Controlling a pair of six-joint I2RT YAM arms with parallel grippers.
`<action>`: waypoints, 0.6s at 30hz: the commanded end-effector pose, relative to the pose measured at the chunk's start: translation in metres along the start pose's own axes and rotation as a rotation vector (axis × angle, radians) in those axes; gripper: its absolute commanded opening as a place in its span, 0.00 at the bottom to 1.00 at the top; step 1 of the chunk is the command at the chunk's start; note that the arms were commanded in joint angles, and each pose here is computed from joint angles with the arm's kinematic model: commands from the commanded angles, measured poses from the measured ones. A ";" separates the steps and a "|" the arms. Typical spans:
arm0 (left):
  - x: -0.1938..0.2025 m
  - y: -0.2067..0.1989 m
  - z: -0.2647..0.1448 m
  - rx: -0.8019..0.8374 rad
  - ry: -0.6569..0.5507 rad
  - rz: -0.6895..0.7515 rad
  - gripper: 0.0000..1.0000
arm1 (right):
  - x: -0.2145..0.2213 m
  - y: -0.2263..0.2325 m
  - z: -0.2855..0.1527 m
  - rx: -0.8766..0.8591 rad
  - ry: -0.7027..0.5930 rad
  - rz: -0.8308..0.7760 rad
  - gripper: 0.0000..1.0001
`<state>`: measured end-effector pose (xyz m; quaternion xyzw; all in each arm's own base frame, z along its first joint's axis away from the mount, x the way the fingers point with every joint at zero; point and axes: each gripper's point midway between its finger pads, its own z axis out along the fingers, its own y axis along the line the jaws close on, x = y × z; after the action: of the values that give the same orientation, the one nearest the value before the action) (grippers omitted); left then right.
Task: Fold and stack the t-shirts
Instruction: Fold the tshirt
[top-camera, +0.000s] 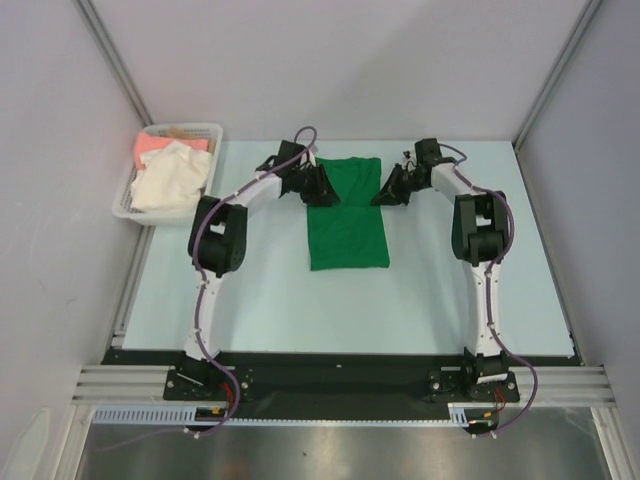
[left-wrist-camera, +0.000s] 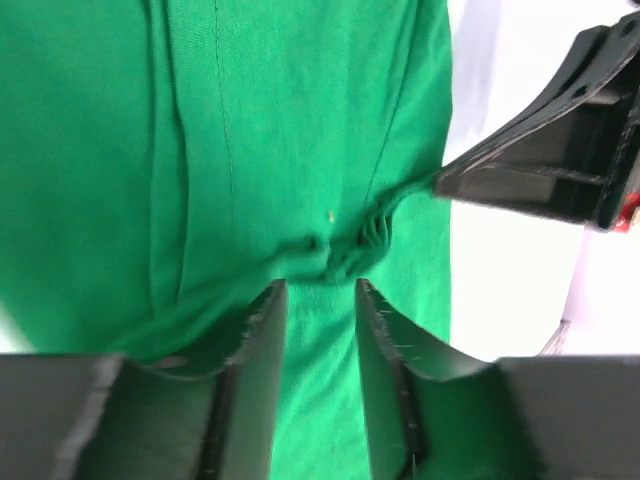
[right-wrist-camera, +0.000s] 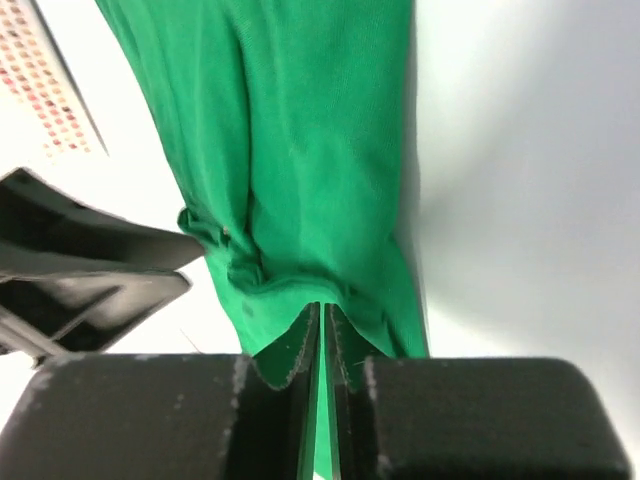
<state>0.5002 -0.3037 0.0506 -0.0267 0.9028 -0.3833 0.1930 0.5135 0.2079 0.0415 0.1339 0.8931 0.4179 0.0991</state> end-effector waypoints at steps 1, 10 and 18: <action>-0.029 -0.052 -0.074 -0.029 -0.096 0.165 0.41 | -0.002 0.045 -0.063 0.048 -0.050 -0.152 0.11; 0.056 -0.107 -0.118 0.143 -0.061 0.106 0.29 | 0.098 0.044 -0.080 0.066 0.124 -0.225 0.32; 0.146 -0.034 -0.084 0.083 0.081 -0.076 0.08 | 0.149 0.005 -0.057 0.030 0.233 -0.154 0.04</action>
<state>0.3312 -0.3017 0.0994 -0.0075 0.8945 -0.4187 0.1568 0.3586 0.2199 0.0837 0.0195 0.9203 0.3898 0.0285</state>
